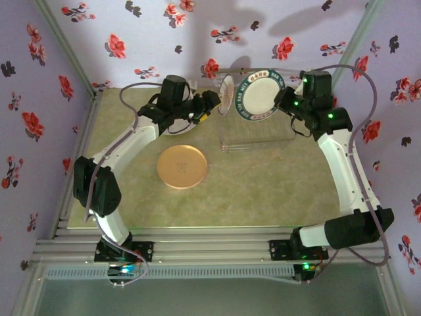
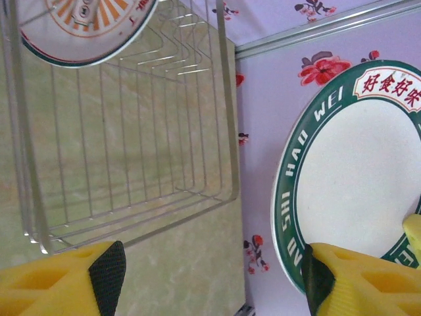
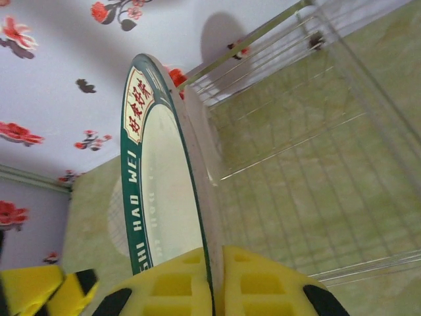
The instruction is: Unload the plates from the dish rack
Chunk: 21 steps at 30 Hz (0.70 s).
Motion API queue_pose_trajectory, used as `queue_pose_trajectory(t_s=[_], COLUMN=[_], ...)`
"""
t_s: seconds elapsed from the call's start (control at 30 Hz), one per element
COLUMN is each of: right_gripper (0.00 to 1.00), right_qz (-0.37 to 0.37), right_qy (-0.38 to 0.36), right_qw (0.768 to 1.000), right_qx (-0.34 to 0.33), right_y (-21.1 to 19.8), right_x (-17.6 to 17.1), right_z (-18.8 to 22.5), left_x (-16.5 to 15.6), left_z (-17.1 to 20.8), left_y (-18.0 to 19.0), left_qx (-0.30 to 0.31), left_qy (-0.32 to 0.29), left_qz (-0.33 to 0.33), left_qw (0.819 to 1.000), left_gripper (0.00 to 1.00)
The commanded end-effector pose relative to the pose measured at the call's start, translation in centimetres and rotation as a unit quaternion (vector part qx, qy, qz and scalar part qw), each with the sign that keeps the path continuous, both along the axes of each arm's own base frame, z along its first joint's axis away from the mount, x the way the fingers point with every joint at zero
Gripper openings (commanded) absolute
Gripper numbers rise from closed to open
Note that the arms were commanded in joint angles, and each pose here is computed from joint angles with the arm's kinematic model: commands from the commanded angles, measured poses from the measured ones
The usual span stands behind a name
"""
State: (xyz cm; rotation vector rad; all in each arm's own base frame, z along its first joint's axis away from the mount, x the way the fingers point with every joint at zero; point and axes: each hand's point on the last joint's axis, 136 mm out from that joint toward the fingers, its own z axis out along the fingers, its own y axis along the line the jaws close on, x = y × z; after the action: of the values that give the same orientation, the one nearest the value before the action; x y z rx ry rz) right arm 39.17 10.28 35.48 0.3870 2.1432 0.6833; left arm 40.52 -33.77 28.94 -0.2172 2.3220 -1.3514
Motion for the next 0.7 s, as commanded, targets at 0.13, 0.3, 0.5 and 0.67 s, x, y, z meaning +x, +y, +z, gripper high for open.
queue_pose_trajectory(t_s=[0.13,0.3,0.5,0.67], right_gripper=[0.0,0.0,0.0,0.0], right_qz=[0.059,0.081,0.084,0.083], right_qy=[-0.005,0.015,0.028,0.029], right_qw=[0.991,0.987,0.982,0.98], right_qx=[0.121,0.142,0.17,0.177], right_y=[3.4,4.4,4.9,4.9], right_x=[0.9,1.0,1.3,1.4], right_z=[1.9,0.9,0.3,0.2], left_x=[0.4,0.9,1.0,1.0], left_z=[1.9,2.1,2.3,2.1], left_y=[-2.2,-2.5,-2.5,-2.4], left_qx=[-0.043,-0.051,-0.053,-0.051], left_qy=[-0.005,-0.009,-0.01,-0.008], left_qz=[-0.024,-0.022,-0.02,-0.02], left_qw=[0.999,0.998,0.998,0.998], left_gripper=[0.7,0.65,0.63,0.54])
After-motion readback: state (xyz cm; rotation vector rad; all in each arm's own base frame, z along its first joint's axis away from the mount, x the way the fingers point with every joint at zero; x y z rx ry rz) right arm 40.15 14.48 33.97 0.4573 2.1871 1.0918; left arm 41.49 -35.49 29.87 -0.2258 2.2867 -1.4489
